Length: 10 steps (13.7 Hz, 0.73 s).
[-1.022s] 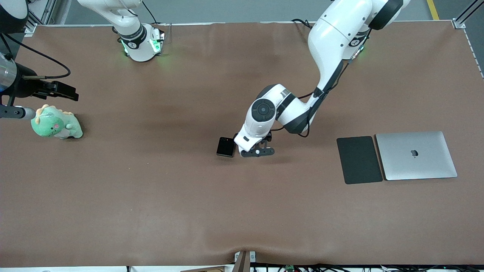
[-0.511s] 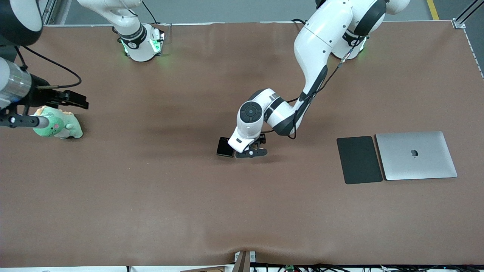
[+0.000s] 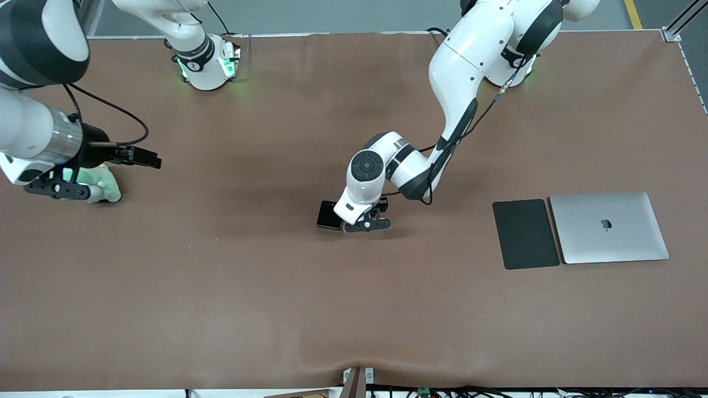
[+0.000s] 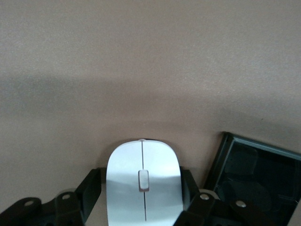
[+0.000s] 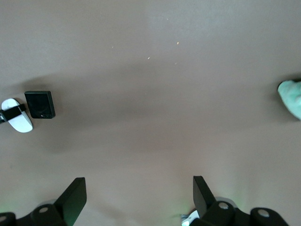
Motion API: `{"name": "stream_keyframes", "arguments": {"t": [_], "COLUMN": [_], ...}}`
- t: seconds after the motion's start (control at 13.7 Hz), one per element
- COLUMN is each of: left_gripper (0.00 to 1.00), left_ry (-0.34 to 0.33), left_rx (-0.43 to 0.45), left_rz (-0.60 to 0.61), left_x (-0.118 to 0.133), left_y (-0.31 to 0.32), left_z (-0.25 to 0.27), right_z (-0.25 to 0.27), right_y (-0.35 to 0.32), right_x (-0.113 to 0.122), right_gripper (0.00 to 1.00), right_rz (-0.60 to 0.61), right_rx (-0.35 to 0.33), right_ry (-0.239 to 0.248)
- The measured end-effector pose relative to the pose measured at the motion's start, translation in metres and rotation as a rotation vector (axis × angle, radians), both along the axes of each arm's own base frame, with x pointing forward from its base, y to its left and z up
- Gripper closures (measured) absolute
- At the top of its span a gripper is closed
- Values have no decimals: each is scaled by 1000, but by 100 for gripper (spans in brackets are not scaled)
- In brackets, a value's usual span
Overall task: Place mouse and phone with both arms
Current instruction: 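Grasp the white mouse with the left gripper while the right gripper reaches out, then carry the mouse toward the mouse pad while the right gripper grasps the phone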
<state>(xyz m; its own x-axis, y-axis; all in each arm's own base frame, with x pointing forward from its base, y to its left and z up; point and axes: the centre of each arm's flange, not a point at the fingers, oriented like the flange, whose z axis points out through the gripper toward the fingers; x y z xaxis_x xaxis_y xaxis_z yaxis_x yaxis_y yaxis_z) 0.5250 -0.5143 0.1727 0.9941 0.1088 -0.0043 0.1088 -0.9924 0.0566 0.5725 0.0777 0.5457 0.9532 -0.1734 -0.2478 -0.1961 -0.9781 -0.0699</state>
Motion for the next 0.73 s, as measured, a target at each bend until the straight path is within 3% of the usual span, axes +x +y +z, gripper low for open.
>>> {"name": "stream_keyframes", "arguments": {"t": [0.15,0.37,0.73], "left_gripper": [38,40,40], "left_ry": [-16,-72,-116], "left_rx": [2,13,8], "left_rz": [-11,-39,-11], "left_x": [1,13,62], "left_y": [-1,0,47], "left_z": [2,16,78], "right_z": [0,-7,-51], "right_y": [21,39,83], "right_x": [-2,0,16], "right_gripper": [0,0,0], "right_rz": [-23,-46,-5], "right_rx": [-14,-24,-24], "right_ry": [2,0,-6]}}
